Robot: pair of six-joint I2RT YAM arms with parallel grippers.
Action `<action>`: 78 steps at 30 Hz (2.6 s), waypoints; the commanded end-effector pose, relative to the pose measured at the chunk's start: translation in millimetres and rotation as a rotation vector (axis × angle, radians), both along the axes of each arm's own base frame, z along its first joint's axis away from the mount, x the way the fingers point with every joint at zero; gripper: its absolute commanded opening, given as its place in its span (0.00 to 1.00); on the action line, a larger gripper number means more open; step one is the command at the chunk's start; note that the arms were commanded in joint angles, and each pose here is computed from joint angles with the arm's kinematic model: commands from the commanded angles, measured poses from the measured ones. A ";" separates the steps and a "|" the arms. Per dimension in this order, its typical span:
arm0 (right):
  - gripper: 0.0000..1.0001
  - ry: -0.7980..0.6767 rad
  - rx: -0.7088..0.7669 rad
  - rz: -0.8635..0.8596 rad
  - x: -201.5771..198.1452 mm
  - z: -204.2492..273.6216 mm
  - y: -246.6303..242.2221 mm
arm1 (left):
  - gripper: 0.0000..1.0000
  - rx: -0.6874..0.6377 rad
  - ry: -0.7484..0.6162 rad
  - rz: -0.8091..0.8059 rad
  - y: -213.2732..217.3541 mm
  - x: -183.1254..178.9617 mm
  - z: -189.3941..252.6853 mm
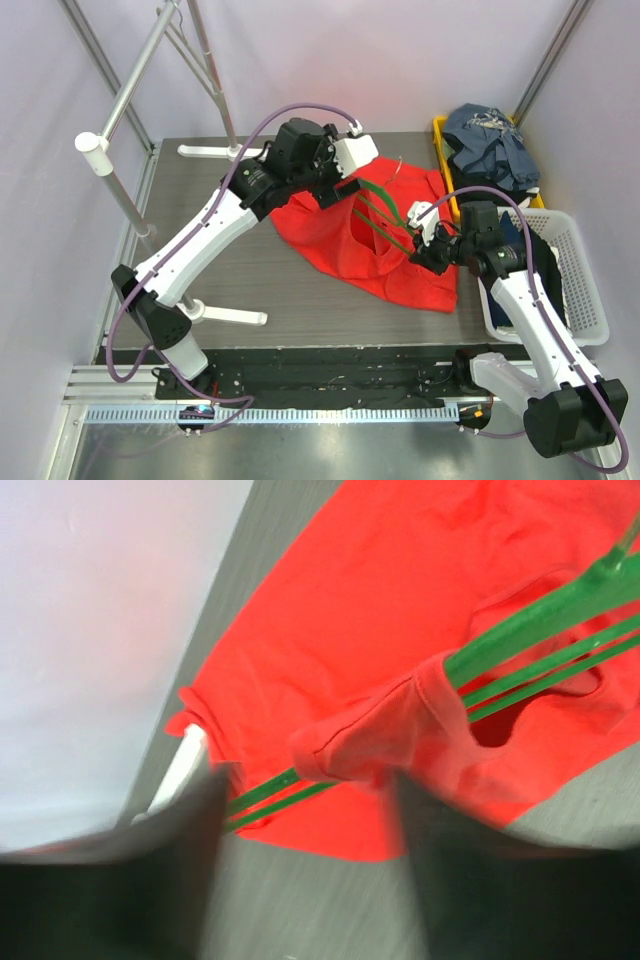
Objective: Place the tank top on the hanger
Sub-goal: Hang the tank top on the hanger.
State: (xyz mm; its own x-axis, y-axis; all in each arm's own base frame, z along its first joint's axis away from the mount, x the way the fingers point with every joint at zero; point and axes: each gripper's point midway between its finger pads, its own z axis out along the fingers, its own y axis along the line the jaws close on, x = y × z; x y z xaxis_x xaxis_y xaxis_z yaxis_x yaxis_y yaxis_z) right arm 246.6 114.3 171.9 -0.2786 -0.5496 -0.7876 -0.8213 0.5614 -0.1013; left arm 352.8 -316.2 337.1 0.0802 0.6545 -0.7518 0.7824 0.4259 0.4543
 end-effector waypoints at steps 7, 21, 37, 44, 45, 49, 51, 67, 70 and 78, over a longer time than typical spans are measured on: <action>0.01 -0.110 0.051 0.075 0.3 47.2 10.7 | 1.00 -0.069 -0.168 -0.040 19.5 -9.6 87.0; 0.01 -0.150 -0.100 0.250 -29.0 65.6 -0.2 | 1.00 -0.024 0.090 -0.573 38.2 -105.6 53.0; 0.01 -0.080 -0.136 0.382 -47.2 64.9 0.4 | 0.97 -0.113 0.265 -0.682 22.0 -130.8 18.8; 0.01 -0.069 -0.106 0.398 -47.5 64.5 6.9 | 0.89 -0.110 0.307 -0.695 15.2 -132.2 5.7; 0.01 -0.067 -0.104 0.402 -48.0 64.3 8.0 | 0.88 -0.111 0.310 -0.691 14.6 -131.2 4.7; 0.01 -0.045 -0.101 0.405 -46.2 59.5 9.9 | 0.81 -0.123 0.329 -0.701 6.5 -130.8 2.2; 0.01 -0.043 -0.096 0.407 -45.9 58.6 11.1 | 0.78 -0.115 0.339 -0.709 1.8 -131.9 -0.7; 0.01 -0.110 -0.109 0.368 -33.7 65.5 9.6 | 0.04 -0.052 0.370 -0.713 -5.2 -135.5 -22.0; 0.01 -0.117 -0.101 0.346 -30.0 67.1 10.2 | 0.00 -0.048 0.359 -0.703 -3.1 -134.4 -21.1; 0.52 -0.097 -0.060 0.211 -15.7 69.1 8.7 | 0.00 -0.034 0.340 -0.613 8.0 -130.7 -28.2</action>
State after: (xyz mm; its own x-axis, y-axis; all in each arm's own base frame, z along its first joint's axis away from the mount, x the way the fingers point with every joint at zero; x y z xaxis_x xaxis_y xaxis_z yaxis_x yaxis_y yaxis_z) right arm 218.8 114.9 220.6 -0.0859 -0.6954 -0.7135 -0.9343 0.3048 -0.1847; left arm 221.6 -315.5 300.3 0.1747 0.5457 -0.8196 0.9796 -0.1802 0.0888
